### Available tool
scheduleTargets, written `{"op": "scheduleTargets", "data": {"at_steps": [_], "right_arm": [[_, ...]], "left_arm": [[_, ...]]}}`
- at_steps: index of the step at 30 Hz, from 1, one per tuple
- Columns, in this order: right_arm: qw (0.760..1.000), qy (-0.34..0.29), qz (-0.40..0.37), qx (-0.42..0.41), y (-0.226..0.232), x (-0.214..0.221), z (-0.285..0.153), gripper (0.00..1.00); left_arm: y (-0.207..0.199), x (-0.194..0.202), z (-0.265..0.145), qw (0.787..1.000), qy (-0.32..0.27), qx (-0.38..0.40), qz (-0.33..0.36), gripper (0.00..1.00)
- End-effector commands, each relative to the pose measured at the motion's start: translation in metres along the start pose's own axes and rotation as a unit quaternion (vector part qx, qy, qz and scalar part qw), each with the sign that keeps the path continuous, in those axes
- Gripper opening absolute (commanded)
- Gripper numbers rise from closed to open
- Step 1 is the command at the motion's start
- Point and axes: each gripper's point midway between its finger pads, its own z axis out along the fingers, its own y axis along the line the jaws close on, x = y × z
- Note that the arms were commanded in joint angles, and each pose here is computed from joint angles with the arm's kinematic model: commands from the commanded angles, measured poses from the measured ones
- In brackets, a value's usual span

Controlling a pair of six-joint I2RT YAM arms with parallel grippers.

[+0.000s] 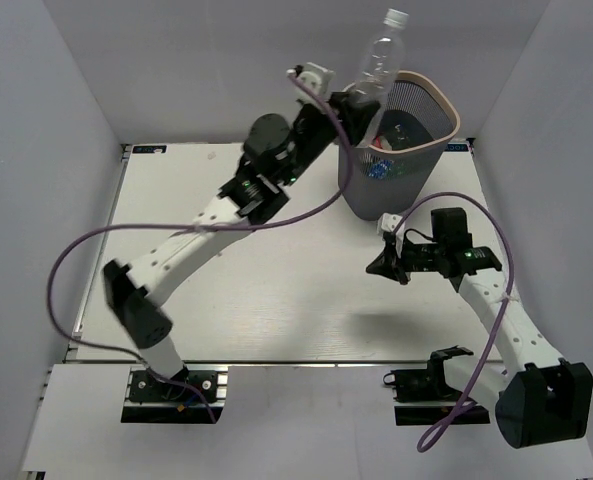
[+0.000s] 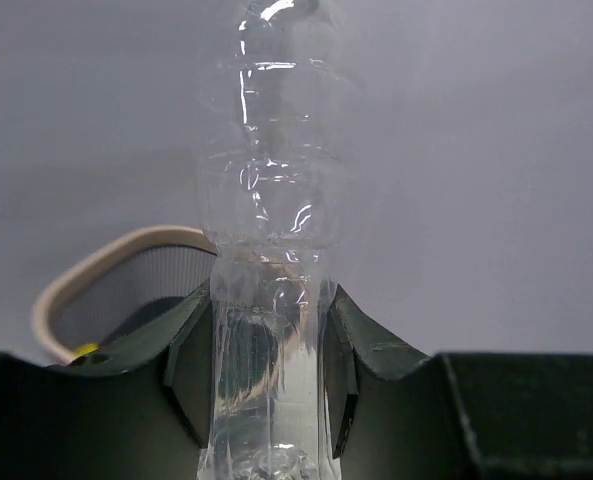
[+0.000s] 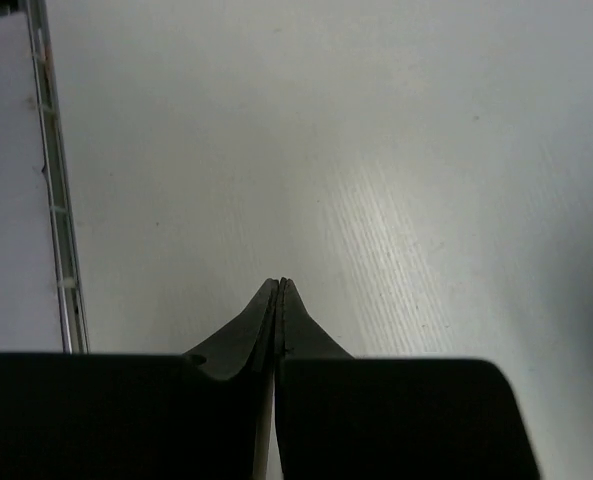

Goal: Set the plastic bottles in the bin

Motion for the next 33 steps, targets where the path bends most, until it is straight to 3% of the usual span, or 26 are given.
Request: {"op": "scheduleTargets", "data": {"at_steps": [1, 4, 14, 15, 18, 19, 20, 21, 22, 23, 24, 26, 28, 33], "right_arm": [[0.999, 0.016, -0.023, -0.028, 0.015, 0.017, 0.002, 0.00], [0.999, 0.026, -0.014, -0.030, 0.022, 0.031, 0.004, 0.00], [0.998, 0.046, 0.004, -0.035, 0.041, 0.066, 0.008, 0.00], [0.998, 0.047, 0.003, -0.036, 0.042, 0.067, 0.008, 0.00], [0.998, 0.047, 0.007, -0.032, 0.041, 0.069, 0.008, 0.00], [0.998, 0.047, 0.006, -0.031, 0.040, 0.069, 0.009, 0.05], [0.998, 0.046, 0.010, -0.028, 0.039, 0.068, 0.009, 0.19], [0.998, 0.047, 0.020, -0.030, 0.041, 0.070, 0.010, 0.27], [0.998, 0.048, 0.019, -0.023, 0.038, 0.070, 0.010, 0.36], [0.998, 0.045, 0.022, -0.022, 0.038, 0.069, 0.010, 0.43], [0.999, 0.044, 0.024, -0.017, 0.036, 0.068, 0.010, 0.58], [0.999, 0.044, 0.027, -0.012, 0.034, 0.067, 0.010, 0.68], [0.999, 0.043, 0.028, -0.005, 0.031, 0.066, 0.010, 0.73], [0.998, 0.045, 0.033, 0.000, 0.029, 0.066, 0.010, 0.74]], "left_arm": [[-0.014, 0.027, 0.031, 0.998, -0.005, 0.042, -0.036, 0.01], [-0.014, 0.020, 0.051, 0.996, -0.057, 0.044, -0.049, 0.04], [0.005, 0.044, 0.086, 0.993, -0.074, 0.004, -0.088, 0.09], [0.007, 0.046, 0.088, 0.993, -0.073, -0.003, -0.089, 0.11], [0.022, 0.063, 0.095, 0.992, -0.071, -0.039, -0.094, 0.32], [0.026, 0.067, 0.096, 0.992, -0.072, -0.049, -0.095, 0.41], [0.034, 0.075, 0.098, 0.991, -0.064, -0.072, -0.094, 0.51], [0.037, 0.072, 0.101, 0.990, -0.067, -0.081, -0.090, 0.54], [0.045, 0.094, 0.104, 0.990, -0.046, -0.099, -0.087, 0.62], [0.048, 0.098, 0.105, 0.989, -0.047, -0.106, -0.087, 0.79], [0.048, 0.098, 0.108, 0.989, -0.048, -0.106, -0.087, 0.85], [0.057, 0.110, 0.113, 0.989, -0.038, -0.118, -0.083, 1.00], [0.058, 0.113, 0.114, 0.989, -0.035, -0.118, -0.083, 1.00], [0.071, 0.106, 0.112, 0.987, -0.044, -0.130, -0.080, 1.00]]}}
